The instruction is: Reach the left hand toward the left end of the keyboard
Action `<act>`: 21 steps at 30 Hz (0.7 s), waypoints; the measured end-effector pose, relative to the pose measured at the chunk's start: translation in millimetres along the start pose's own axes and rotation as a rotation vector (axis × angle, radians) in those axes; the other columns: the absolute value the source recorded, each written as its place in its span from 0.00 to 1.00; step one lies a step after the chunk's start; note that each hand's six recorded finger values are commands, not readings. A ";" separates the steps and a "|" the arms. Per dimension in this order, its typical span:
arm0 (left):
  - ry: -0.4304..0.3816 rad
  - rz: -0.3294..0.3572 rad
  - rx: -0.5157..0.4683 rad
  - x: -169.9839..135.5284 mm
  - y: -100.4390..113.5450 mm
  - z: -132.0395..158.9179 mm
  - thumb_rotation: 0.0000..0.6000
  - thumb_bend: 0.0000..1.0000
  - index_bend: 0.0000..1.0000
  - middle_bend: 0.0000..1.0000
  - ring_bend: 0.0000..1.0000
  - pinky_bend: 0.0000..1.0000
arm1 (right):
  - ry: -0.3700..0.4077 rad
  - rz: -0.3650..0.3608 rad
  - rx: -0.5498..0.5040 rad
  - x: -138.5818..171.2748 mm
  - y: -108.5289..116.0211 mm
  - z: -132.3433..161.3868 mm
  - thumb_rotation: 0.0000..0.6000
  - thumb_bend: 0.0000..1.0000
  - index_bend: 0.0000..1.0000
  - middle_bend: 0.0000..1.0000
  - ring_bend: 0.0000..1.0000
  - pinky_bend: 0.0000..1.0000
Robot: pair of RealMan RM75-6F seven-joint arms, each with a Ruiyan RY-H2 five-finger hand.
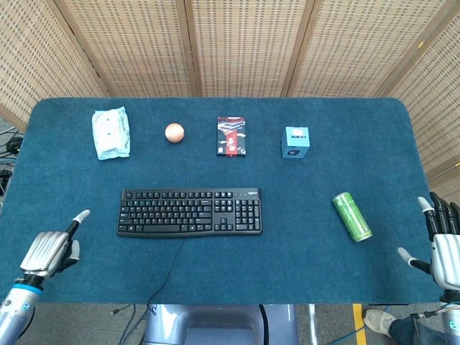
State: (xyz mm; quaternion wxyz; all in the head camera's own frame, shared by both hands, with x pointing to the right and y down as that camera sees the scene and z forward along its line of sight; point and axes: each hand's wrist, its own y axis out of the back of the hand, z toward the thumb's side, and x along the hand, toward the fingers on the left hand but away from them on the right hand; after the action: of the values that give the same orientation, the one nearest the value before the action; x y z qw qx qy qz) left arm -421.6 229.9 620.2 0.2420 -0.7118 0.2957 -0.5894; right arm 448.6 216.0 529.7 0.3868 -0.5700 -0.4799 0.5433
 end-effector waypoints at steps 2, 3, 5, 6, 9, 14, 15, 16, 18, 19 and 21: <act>0.002 -0.086 -0.027 7.9 -9.0 2.9 1.00 0.78 0.00 0.96 0.93 0.90 | -0.004 -0.001 -0.004 -0.1 1.3 -1.4 1.00 0.00 0.00 0.00 0.00 0.00; 0.004 -0.119 -0.038 11.1 -12.6 4.1 1.00 0.78 0.00 0.96 0.93 0.90 | -0.007 0.000 -0.007 -0.3 1.8 -2.2 1.00 0.00 0.00 0.00 0.00 0.00; 0.007 -0.191 -0.063 17.5 -21.1 6.8 1.00 0.78 0.00 0.96 0.93 0.91 | -0.009 0.005 -0.009 -0.5 1.7 -3.1 1.00 0.00 0.00 0.00 0.00 0.00; 0.010 -0.216 -0.074 20.2 -24.2 7.6 1.00 0.78 0.00 0.96 0.93 0.91 | -0.009 0.008 -0.009 -0.8 1.5 -3.2 1.00 0.00 0.00 0.00 0.00 0.00; 0.022 -0.272 -0.110 30.3 -31.2 8.6 1.00 0.78 0.00 0.96 0.93 0.91 | -0.010 0.011 -0.011 -1.0 1.1 -3.0 1.00 0.00 0.00 0.00 0.00 0.00; 0.031 -0.292 -0.144 39.5 -38.2 8.2 1.00 0.77 0.00 0.96 0.93 0.91 | -0.013 0.013 -0.011 -1.1 0.8 -3.4 1.00 0.00 0.00 0.00 0.00 0.00; 0.030 -0.291 -0.148 40.9 -38.9 8.3 1.00 0.76 0.00 0.96 0.93 0.90 | -0.013 0.014 -0.011 -1.2 0.6 -3.6 1.00 0.00 0.00 0.00 0.00 0.00; 0.029 -0.288 -0.148 41.8 -38.7 8.3 1.00 0.75 0.00 0.96 0.93 0.91 | -0.014 0.015 -0.010 -1.4 0.5 -3.7 1.00 0.00 0.00 0.00 0.00 0.00; 0.025 -0.278 -0.154 43.5 -38.1 9.7 1.00 0.75 0.00 0.96 0.93 0.91 | -0.016 0.017 -0.009 -1.7 0.0 -4.1 1.00 0.00 0.00 0.00 0.00 0.00; 0.021 -0.275 -0.158 44.1 -38.2 10.9 1.00 0.74 0.00 0.96 0.93 0.91 | -0.018 0.018 -0.008 -1.9 -0.2 -4.5 1.00 0.00 0.00 0.00 0.00 0.00; 0.009 -0.274 -0.158 45.3 -39.0 14.2 1.00 0.74 0.00 0.96 0.93 0.91 | -0.022 0.021 -0.006 -2.4 -0.7 -5.4 1.00 0.00 0.00 0.00 0.00 0.00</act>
State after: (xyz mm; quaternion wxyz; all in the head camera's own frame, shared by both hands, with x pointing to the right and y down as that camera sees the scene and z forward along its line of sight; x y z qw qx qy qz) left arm -396.5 225.4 676.0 0.1012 -0.7597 0.2421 -0.5950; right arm 453.9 214.2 531.6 0.3742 -0.5701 -0.4796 0.5522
